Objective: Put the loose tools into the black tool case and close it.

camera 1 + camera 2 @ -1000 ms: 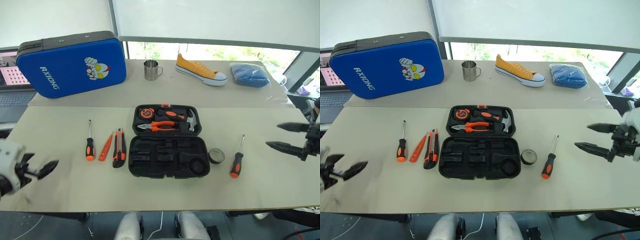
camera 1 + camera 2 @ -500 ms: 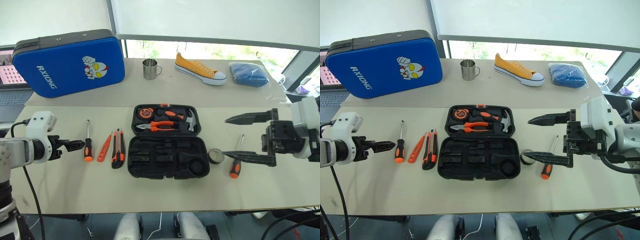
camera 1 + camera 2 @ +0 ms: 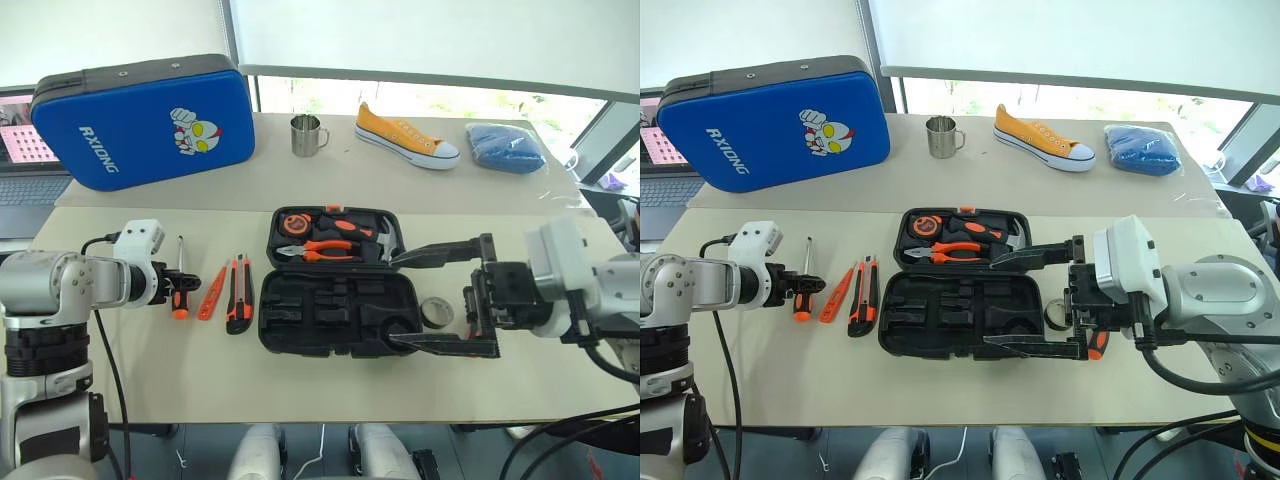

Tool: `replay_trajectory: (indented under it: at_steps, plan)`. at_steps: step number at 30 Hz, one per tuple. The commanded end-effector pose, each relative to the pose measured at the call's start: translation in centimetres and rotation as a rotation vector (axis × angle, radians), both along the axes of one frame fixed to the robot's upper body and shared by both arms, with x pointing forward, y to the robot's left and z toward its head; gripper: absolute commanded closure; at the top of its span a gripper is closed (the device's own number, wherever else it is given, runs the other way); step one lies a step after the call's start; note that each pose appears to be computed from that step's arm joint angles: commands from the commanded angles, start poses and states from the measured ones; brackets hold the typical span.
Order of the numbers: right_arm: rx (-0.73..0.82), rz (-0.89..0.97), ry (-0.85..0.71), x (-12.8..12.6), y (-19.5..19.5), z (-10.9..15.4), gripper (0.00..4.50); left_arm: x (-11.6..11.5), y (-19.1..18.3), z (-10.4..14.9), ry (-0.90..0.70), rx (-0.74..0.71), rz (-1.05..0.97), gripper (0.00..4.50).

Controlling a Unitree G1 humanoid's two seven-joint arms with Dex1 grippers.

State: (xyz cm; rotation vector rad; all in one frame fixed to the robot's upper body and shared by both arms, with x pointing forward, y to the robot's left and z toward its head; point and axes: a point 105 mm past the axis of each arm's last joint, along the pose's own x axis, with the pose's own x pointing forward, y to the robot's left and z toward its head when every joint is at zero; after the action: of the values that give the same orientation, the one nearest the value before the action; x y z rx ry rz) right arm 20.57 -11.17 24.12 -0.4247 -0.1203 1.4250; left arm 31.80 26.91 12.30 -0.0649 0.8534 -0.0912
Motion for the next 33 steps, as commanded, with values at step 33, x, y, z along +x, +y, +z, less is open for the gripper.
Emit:
replay_trajectory:
  at_steps: [33]
  plan:
    - [-0.022, -0.235, 0.022, -0.5, -2.5, -1.0, 0.00, 2.9, -20.5, 5.0, -0.405, 0.374, -1.560, 4.10]
